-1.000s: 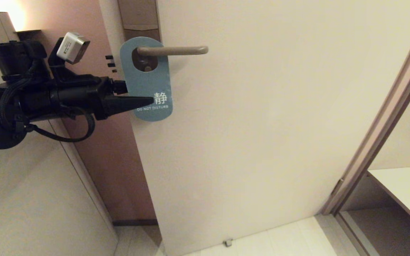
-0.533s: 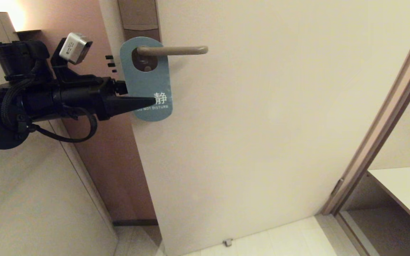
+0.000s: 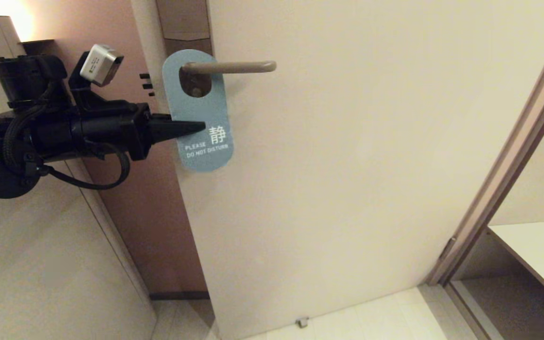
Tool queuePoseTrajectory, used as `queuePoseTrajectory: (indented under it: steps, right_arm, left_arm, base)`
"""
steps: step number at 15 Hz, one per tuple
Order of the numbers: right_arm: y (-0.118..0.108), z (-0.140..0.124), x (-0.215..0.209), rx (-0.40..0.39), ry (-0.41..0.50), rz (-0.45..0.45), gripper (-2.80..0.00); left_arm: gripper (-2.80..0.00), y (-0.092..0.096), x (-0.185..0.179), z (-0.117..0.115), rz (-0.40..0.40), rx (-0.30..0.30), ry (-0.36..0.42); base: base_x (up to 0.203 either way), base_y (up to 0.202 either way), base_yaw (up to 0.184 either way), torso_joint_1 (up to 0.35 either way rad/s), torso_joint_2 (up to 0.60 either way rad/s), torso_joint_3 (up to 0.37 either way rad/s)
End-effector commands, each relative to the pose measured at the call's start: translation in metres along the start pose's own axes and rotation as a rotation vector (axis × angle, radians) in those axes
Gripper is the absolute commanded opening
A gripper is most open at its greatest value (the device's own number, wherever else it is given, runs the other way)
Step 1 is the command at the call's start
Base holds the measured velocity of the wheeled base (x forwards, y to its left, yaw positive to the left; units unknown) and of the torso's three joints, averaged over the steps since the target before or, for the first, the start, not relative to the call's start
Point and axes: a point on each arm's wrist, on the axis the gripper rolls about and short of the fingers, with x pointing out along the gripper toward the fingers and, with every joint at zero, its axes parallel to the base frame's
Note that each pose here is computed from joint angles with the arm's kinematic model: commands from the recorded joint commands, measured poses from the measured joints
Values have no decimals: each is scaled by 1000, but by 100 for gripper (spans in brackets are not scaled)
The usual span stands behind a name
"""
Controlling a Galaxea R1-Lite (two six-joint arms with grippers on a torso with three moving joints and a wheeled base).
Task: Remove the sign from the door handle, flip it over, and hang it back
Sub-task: Take down the sign
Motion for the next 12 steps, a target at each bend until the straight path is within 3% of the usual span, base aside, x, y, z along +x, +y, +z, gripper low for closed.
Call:
queuePoseTrajectory:
  steps: [1,6,12]
  right_arm:
    - [0,0,0,-1,1,1,-280]
    - [0,0,0,0,0,1,-280]
    - [0,0,0,0,0,1,-280]
  left_arm:
    - [-280,0,0,0,-6,2,-1]
    - [-280,-2,-1,2,-4,10,-4]
    - [-280,-14,0,13,52,37,-18]
  base:
    - [0,0,0,0,0,0]
    - [0,0,0,0,0,0]
    - [0,0,0,0,0,0]
